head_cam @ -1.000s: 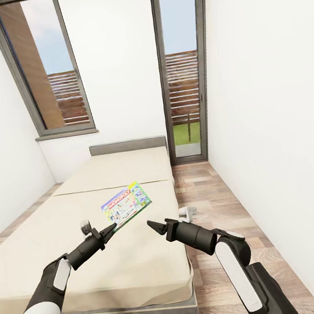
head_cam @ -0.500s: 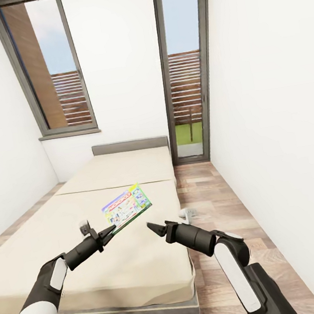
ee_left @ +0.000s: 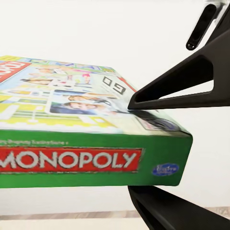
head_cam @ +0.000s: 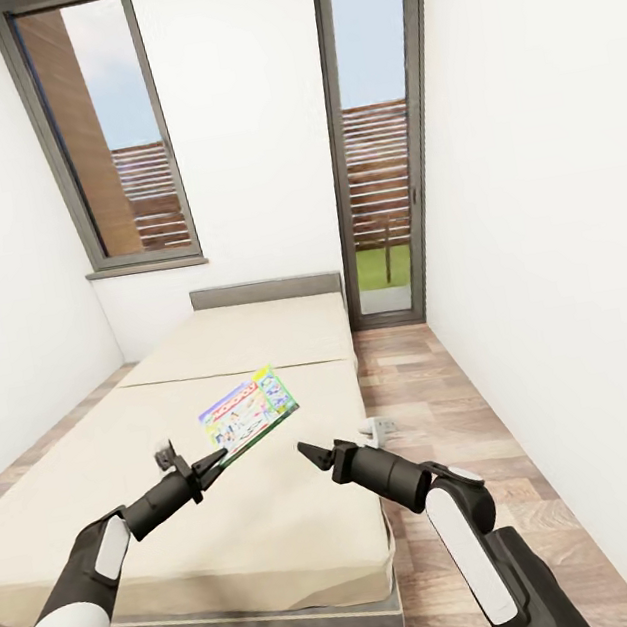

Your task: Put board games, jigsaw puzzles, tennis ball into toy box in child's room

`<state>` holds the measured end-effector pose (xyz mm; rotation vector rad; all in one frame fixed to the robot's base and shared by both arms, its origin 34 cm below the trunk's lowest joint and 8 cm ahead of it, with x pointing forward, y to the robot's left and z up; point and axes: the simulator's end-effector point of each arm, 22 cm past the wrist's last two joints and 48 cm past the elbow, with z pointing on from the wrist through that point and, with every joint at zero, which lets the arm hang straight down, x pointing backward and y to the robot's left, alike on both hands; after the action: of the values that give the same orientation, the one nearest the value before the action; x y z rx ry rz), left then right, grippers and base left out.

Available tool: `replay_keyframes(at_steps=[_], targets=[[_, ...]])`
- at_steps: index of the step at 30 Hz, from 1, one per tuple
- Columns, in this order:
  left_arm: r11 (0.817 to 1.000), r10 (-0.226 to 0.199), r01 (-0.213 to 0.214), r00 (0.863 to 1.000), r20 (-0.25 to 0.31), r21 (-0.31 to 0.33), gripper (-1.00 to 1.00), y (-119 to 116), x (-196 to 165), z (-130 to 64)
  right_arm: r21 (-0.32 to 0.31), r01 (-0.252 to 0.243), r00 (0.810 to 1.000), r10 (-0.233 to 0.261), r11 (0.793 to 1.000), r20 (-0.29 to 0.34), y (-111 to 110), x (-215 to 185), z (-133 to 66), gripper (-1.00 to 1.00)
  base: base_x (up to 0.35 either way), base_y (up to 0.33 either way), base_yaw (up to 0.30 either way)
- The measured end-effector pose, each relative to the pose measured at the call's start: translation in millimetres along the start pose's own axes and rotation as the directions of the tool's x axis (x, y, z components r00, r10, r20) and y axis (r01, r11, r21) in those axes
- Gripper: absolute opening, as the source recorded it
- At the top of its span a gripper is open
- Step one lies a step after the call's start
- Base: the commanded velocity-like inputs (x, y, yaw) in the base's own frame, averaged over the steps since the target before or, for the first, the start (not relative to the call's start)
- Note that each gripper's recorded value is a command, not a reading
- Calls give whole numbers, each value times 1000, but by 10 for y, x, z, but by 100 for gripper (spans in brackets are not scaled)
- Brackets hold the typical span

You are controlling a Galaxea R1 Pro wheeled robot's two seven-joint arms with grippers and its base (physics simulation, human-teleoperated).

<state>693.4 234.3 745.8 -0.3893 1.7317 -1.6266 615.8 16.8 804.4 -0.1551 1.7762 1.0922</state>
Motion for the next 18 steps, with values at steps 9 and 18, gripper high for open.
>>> replay_keyframes(at_steps=[9, 18], targets=[[1000, 0, 0, 1000, 2, 0, -100, -106, -54, 12, -12, 13, 1000, -13, 1000, -21, 140, -15, 45, 100, 0, 0, 60], [1000, 3, -3, 1000, 1, 1, -100, -304, -136, 44, -16, 18, 999, -18, 1000, -27, 262, -157, 58, 100, 0, 0, 108]])
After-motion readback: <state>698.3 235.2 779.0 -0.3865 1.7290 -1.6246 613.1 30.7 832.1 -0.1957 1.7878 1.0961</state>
